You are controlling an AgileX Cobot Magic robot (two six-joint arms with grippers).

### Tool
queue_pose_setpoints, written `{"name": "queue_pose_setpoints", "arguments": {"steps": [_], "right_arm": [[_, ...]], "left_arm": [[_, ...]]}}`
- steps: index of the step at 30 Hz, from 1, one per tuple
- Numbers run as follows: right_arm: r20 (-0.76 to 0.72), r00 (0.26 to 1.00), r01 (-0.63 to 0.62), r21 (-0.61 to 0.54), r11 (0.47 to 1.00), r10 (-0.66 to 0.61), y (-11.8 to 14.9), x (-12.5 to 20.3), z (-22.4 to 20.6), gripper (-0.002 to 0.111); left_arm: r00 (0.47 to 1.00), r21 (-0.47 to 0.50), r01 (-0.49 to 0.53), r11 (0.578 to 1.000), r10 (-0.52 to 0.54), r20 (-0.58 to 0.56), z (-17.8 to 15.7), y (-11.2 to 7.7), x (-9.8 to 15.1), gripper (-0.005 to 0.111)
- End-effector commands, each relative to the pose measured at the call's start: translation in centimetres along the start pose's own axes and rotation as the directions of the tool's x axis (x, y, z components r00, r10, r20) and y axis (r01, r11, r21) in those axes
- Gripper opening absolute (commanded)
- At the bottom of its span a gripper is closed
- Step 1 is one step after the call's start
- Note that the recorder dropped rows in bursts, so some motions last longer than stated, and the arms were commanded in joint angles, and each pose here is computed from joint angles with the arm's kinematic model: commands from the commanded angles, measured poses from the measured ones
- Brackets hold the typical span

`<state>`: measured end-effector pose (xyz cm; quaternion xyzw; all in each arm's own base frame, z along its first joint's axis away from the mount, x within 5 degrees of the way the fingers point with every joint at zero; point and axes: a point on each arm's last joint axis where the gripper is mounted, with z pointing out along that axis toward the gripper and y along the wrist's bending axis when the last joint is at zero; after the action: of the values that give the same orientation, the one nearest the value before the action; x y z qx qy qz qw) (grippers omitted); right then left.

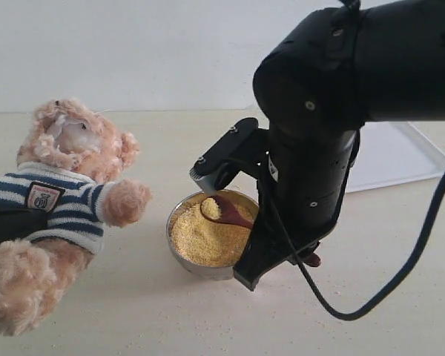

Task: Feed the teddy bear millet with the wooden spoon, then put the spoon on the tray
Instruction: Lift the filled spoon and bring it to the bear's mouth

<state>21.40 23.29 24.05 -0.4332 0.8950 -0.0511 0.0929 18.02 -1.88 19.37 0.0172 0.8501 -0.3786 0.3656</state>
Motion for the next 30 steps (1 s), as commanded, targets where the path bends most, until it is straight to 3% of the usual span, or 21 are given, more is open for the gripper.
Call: {"name": "queue_pose_setpoints", "arguments": {"steps": [1,17,30], "right_arm": [[0.009,0.999,-0.039,-0.082,0.996,0.04,-0.4,0.3,-0.6,0.0],[0.041,0.999,-0.016,-0.111,0.994,0.021,-0.5,0.9,-2.0,0.0],[0.142,0.989,0.061,-0.093,0.994,-0.047,-1.1,0.9,-6.3,0.0]], "left_arm": [[1.0,0.016,0.002,1.0,-0.003,0.019,-0.1,-0.2,-0.2,0.005],[1.0,0.016,0.002,1.0,-0.003,0.019,-0.1,-0.2,-0.2,0.005],[1.0,0.016,0.002,1.0,-0.003,0.019,-0.1,-0.2,-0.2,0.005]]}}
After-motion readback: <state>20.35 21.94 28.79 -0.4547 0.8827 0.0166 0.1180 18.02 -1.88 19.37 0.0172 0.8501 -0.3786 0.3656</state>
